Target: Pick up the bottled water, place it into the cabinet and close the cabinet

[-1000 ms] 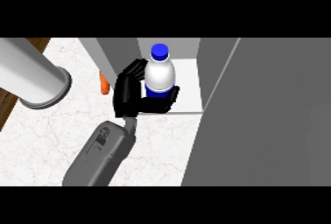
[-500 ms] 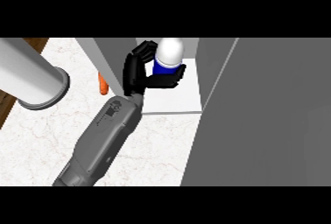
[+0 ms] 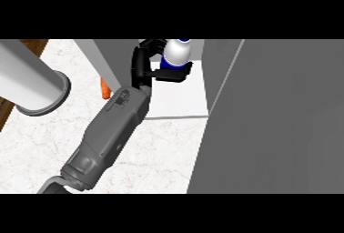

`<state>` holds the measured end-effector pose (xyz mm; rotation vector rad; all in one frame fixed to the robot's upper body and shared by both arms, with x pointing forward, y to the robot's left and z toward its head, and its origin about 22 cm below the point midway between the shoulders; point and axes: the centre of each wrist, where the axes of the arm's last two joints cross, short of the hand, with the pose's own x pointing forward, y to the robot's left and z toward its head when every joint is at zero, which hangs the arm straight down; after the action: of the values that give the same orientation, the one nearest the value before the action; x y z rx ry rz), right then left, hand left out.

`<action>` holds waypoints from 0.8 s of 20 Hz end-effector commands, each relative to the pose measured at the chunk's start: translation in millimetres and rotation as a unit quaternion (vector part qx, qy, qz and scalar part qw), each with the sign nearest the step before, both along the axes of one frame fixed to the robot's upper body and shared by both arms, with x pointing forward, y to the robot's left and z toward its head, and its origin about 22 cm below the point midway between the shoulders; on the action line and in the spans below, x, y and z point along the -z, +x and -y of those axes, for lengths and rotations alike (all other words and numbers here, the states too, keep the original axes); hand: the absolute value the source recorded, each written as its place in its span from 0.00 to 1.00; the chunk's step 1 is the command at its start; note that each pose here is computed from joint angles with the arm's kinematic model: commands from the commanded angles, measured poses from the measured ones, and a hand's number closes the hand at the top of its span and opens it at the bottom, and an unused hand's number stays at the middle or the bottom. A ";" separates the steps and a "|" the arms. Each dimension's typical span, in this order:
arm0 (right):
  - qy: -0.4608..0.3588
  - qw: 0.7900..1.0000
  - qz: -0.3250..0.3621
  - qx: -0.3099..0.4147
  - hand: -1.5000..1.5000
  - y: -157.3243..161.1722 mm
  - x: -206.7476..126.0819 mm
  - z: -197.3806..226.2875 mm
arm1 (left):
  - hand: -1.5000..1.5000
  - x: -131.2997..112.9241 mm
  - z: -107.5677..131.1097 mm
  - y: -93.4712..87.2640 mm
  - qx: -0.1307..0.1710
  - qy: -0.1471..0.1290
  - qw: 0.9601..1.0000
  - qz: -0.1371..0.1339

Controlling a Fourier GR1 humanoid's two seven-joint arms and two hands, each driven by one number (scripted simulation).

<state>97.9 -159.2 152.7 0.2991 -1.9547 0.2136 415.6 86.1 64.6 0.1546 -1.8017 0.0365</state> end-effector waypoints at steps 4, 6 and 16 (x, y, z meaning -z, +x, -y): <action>0.007 1.000 0.017 -0.012 0.00 -9.0 -20.1 7.1 | 1.00 9.5 5.2 10.5 -0.061 0.087 0.994 -0.027; 0.011 1.000 0.018 -0.022 0.00 -3.1 -12.9 -1.5 | 1.00 21.0 -2.6 11.2 -0.076 0.092 0.992 -0.034; 0.009 1.000 0.013 -0.027 0.00 -13.0 -11.7 1.2 | 1.00 45.7 -26.0 9.3 -0.087 0.096 0.990 -0.052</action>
<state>99.3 -158.1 153.8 0.3271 -1.9555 0.2203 425.4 101.8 27.7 0.4172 -1.6992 -0.0169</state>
